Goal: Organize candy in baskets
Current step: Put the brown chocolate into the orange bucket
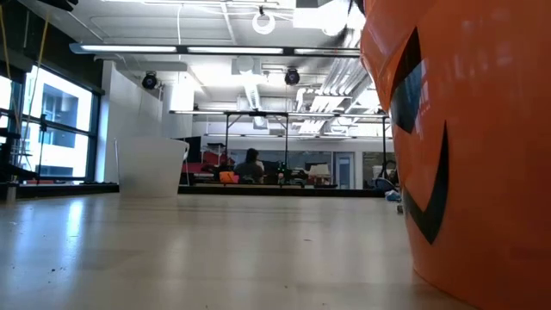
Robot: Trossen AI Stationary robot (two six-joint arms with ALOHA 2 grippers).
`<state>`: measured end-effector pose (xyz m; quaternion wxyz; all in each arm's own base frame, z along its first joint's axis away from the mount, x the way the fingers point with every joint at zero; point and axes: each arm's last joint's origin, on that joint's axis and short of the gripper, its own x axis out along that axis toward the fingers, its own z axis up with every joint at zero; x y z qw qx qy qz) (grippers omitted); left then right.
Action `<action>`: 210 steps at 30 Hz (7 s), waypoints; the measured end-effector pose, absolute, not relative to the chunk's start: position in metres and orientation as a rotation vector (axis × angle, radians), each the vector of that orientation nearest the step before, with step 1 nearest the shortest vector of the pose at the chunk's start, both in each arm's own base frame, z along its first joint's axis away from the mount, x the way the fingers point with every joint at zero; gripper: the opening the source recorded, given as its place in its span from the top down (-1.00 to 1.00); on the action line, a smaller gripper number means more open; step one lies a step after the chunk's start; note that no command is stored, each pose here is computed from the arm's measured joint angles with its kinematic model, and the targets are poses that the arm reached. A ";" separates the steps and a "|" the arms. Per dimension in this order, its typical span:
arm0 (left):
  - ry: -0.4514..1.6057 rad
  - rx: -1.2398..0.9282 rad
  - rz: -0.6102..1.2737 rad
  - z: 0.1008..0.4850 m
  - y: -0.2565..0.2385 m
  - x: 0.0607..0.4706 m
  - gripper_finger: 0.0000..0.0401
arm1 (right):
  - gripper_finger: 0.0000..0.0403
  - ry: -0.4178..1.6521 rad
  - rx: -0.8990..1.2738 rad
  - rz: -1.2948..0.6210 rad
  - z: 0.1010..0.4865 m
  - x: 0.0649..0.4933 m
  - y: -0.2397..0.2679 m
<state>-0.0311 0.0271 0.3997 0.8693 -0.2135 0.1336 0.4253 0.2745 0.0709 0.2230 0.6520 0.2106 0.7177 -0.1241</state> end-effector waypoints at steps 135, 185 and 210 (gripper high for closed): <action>0.363 -0.266 0.847 0.400 0.027 -0.031 0.56 | 0.96 0.778 1.438 -1.156 0.200 0.290 0.039; 0.391 -0.358 0.767 0.398 0.025 -0.030 0.56 | 0.13 1.219 1.221 -0.593 0.268 0.313 0.203; 0.404 -0.225 0.800 0.399 0.026 -0.030 0.56 | 0.31 1.590 0.416 -0.529 0.247 0.313 0.086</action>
